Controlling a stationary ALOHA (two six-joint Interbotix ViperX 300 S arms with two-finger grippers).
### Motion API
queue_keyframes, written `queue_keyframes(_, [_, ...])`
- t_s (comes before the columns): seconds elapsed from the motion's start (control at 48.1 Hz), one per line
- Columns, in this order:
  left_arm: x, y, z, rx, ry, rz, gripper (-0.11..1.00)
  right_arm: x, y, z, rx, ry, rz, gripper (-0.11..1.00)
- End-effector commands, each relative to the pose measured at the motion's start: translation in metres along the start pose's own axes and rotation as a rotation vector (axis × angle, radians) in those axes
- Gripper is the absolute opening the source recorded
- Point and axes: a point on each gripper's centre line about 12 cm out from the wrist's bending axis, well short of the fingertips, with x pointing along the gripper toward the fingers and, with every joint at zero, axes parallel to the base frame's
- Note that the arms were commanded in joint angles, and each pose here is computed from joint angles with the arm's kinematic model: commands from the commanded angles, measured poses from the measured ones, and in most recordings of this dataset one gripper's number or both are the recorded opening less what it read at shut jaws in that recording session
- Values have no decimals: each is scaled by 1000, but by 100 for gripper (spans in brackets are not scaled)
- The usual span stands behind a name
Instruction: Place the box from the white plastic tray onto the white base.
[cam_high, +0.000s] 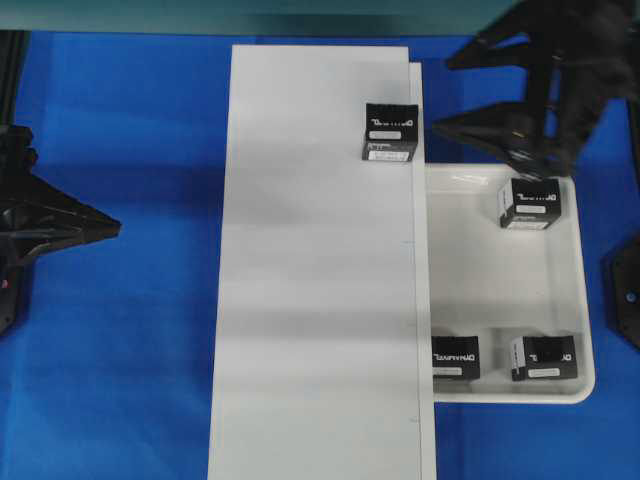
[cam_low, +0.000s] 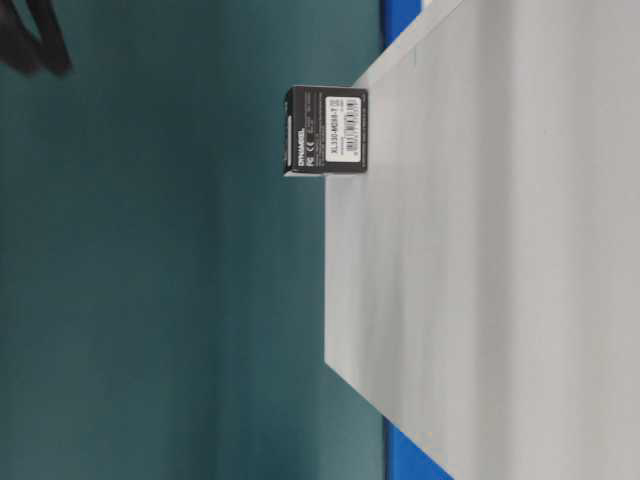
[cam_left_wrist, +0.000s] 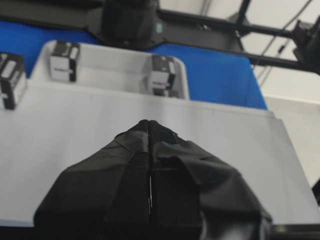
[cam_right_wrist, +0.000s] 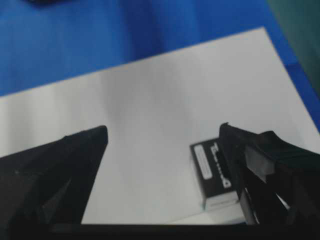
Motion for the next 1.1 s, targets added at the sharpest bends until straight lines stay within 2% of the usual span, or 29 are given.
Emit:
queue_keyframes(0.0, [-1, 1, 11, 3, -31, 8, -7, -16, 4, 1, 6, -63, -1, 99])
queue_keyframes(0.208, [-7, 1, 15, 5, -56, 9, -7, -45, 16, -13, -6, -120, 27, 99])
queue_keyframes(0.416, [-9, 2, 15, 1, -57, 15, -7, -76, 28, -28, -45, -195, 63, 99])
queue_keyframes(0.644, [-10, 3, 15, -5, -59, 17, -7, -102, 35, -41, -50, -268, 93, 99])
queue_keyframes(1.081, [-15, 2, 20, -8, -86, 11, -7, -112, 40, -49, -71, -298, 119, 99])
